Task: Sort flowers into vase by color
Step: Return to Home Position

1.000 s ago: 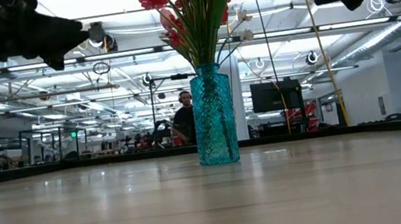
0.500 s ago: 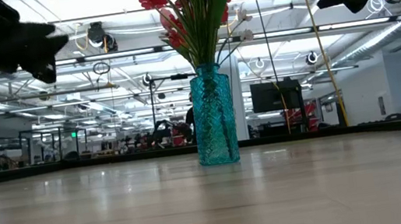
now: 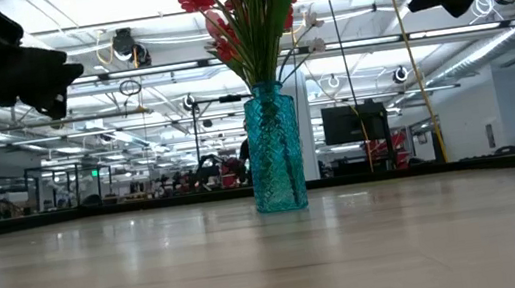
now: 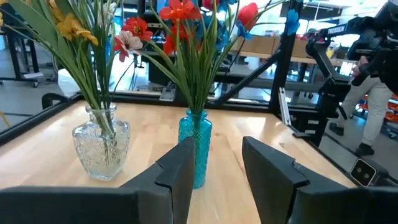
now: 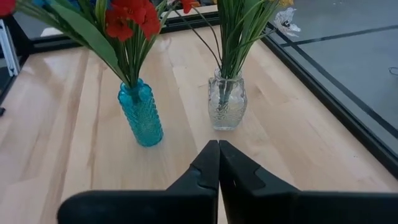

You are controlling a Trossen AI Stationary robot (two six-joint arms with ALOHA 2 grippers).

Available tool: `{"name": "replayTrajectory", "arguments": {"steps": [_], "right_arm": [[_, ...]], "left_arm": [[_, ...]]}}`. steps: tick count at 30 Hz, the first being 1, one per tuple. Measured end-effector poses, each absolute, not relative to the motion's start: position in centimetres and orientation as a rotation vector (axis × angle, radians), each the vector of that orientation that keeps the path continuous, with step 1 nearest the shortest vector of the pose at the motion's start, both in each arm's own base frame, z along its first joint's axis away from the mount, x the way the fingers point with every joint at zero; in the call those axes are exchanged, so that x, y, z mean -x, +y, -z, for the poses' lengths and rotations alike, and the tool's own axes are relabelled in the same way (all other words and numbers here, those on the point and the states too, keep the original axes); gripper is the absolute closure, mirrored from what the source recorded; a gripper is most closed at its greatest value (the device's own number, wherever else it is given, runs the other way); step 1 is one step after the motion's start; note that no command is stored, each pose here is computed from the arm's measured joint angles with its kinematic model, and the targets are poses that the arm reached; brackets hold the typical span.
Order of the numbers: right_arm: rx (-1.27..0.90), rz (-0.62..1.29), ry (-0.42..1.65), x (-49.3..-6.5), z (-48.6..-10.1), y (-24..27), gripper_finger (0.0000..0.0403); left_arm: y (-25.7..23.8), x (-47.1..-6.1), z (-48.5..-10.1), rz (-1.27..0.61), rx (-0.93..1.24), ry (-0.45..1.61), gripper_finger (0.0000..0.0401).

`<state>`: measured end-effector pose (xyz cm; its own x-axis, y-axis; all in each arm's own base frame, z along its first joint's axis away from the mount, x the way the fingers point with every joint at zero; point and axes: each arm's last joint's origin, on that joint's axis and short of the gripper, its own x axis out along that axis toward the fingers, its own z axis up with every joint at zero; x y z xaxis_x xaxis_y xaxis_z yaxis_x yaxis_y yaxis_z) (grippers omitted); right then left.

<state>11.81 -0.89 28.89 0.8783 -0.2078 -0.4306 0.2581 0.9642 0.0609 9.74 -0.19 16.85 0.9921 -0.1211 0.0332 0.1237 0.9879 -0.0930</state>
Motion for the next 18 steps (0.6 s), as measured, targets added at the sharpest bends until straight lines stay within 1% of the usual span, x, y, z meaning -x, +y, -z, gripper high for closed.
{"name": "replayTrajectory", "arguments": {"steps": [6,12,18], "right_arm": [[-0.082,0.237,0.443,-12.0,-28.2,-0.9,0.0403],[-0.075,0.235,0.426,-13.2,-23.6,-0.9,0.0403],[-0.175,0.203,0.300,-13.7,-19.6,-0.8,0.0403]], "left_arm": [[-0.2,-9.7,-16.9,0.123,0.095,-0.028,0.0259],[-0.2,-9.7,-16.8,0.123,0.094,-0.028,0.0259],[-0.2,-9.7,-16.8,0.123,0.094,-0.028,0.0259]]}}
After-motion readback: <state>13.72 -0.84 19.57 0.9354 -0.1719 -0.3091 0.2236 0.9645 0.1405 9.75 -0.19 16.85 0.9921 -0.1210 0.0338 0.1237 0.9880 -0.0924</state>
